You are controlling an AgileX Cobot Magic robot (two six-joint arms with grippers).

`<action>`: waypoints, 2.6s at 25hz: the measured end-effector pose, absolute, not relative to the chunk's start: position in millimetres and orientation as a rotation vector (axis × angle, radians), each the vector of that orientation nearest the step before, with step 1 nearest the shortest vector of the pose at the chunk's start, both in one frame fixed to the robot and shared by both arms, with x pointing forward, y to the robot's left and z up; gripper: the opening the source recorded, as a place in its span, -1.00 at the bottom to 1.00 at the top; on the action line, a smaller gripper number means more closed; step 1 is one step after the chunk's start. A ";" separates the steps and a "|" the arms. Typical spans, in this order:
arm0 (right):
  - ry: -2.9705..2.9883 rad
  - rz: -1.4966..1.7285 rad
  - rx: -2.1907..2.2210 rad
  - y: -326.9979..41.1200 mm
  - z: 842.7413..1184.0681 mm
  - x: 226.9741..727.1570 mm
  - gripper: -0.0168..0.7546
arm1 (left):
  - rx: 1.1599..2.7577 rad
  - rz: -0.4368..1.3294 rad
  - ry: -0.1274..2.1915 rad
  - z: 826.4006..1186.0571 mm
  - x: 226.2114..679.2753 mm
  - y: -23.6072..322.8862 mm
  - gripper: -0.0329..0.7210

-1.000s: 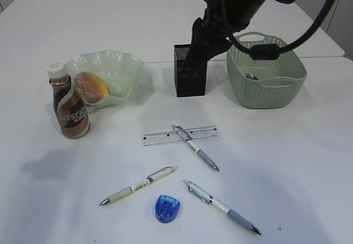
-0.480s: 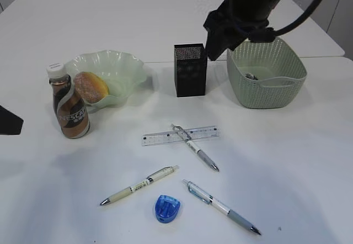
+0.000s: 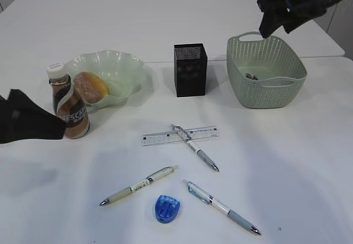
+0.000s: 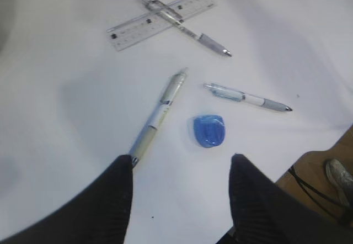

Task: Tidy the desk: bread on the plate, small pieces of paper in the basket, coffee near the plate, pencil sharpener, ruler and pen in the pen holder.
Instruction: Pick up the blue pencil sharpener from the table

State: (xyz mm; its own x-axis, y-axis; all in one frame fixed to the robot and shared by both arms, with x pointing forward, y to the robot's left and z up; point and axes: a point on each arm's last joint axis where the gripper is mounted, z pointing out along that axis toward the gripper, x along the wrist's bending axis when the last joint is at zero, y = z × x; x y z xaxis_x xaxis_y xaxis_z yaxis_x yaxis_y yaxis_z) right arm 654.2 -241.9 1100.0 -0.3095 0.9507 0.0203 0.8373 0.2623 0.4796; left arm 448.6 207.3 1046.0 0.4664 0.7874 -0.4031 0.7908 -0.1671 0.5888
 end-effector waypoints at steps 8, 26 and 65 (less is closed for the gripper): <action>2.144 0.590 1.782 -275.6 1100.3 658.2 0.20 | 2.003 -0.044 1.144 1050.3 430.1 160.8 0.13; 2.113 0.583 1.810 -286.7 1100.3 658.8 0.19 | 2.713 0.145 1.013 1034.9 435.7 158.4 0.13; 1.977 0.464 2.020 -347.3 1066.5 671.1 0.19 | 2.665 -0.022 1.187 986.1 466.0 29.1 0.13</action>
State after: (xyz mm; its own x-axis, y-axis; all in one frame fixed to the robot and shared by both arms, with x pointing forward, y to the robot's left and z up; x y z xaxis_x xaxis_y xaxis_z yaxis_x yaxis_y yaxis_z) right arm 671.1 -347.3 1066.5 0.0139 0.9993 0.0351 0.9107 -0.0271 0.4122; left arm 466.0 29.1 986.1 0.6729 0.7324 -0.1038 0.7358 -0.6481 0.1966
